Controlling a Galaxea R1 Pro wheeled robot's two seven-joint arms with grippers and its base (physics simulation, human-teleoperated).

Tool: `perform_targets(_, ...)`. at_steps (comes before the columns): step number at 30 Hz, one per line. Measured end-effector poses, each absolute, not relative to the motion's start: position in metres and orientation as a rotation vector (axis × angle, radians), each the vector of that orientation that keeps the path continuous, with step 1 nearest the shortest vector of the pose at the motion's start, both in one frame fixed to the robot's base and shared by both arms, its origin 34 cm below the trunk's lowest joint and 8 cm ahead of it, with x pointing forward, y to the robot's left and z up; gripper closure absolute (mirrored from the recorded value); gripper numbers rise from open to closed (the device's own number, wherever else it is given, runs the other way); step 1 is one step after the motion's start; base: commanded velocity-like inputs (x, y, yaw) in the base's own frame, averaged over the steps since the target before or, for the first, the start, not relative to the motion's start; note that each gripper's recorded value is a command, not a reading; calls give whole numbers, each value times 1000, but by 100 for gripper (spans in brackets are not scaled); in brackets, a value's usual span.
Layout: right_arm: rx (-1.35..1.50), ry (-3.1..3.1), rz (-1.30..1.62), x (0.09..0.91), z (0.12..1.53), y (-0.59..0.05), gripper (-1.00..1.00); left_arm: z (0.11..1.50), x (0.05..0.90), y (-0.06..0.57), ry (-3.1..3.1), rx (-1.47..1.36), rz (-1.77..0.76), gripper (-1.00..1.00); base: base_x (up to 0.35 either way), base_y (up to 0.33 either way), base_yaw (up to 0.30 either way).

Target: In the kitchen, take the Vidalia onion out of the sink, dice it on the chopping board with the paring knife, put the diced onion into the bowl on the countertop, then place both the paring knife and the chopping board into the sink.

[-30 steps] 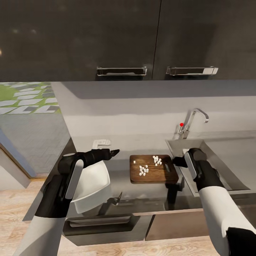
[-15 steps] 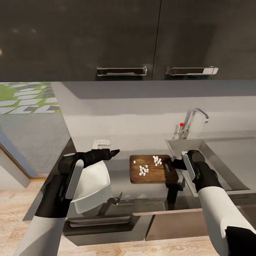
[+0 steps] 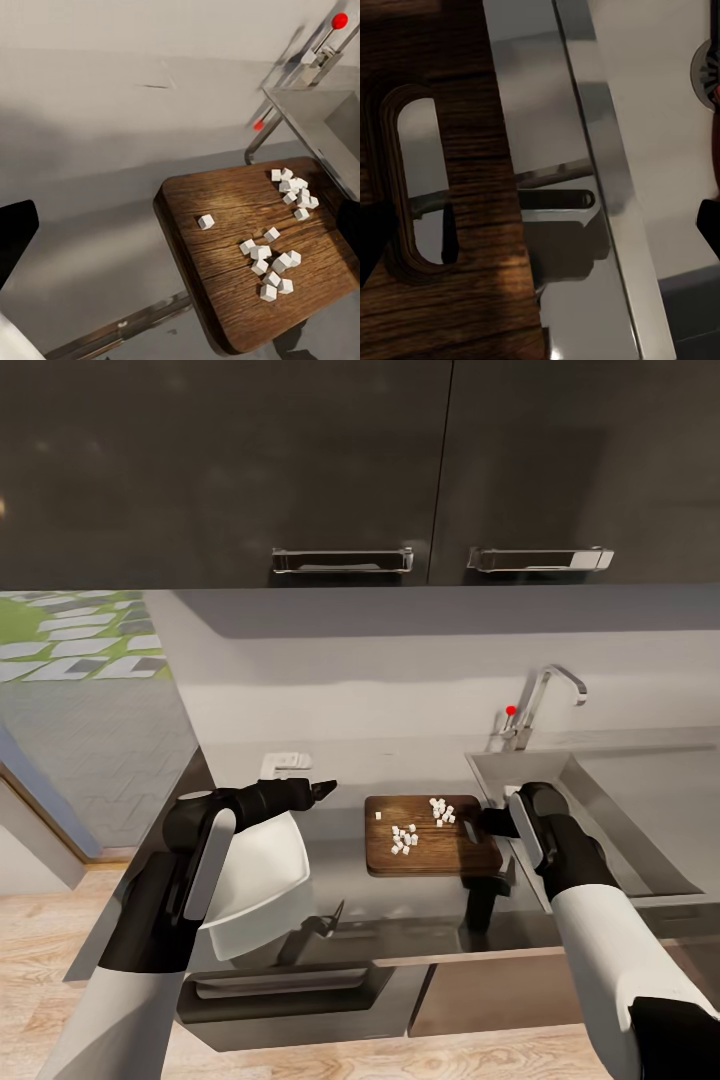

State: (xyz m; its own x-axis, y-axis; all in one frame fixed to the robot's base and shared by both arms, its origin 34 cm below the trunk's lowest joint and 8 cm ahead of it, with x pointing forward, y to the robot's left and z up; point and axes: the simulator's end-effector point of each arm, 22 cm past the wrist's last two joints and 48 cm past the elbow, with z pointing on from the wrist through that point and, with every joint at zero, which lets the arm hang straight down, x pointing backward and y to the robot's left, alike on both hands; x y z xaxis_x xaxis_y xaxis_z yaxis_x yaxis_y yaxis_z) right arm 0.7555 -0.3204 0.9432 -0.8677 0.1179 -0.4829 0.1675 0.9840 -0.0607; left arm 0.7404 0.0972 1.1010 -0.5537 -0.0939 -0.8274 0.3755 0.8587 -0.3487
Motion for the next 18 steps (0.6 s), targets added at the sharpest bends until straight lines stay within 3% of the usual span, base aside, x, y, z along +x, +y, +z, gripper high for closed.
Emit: perform_targets(18,191,2631,-139,756,944,-318,-100,1101,740,97,2074,205,-620,-100,0,0,0)
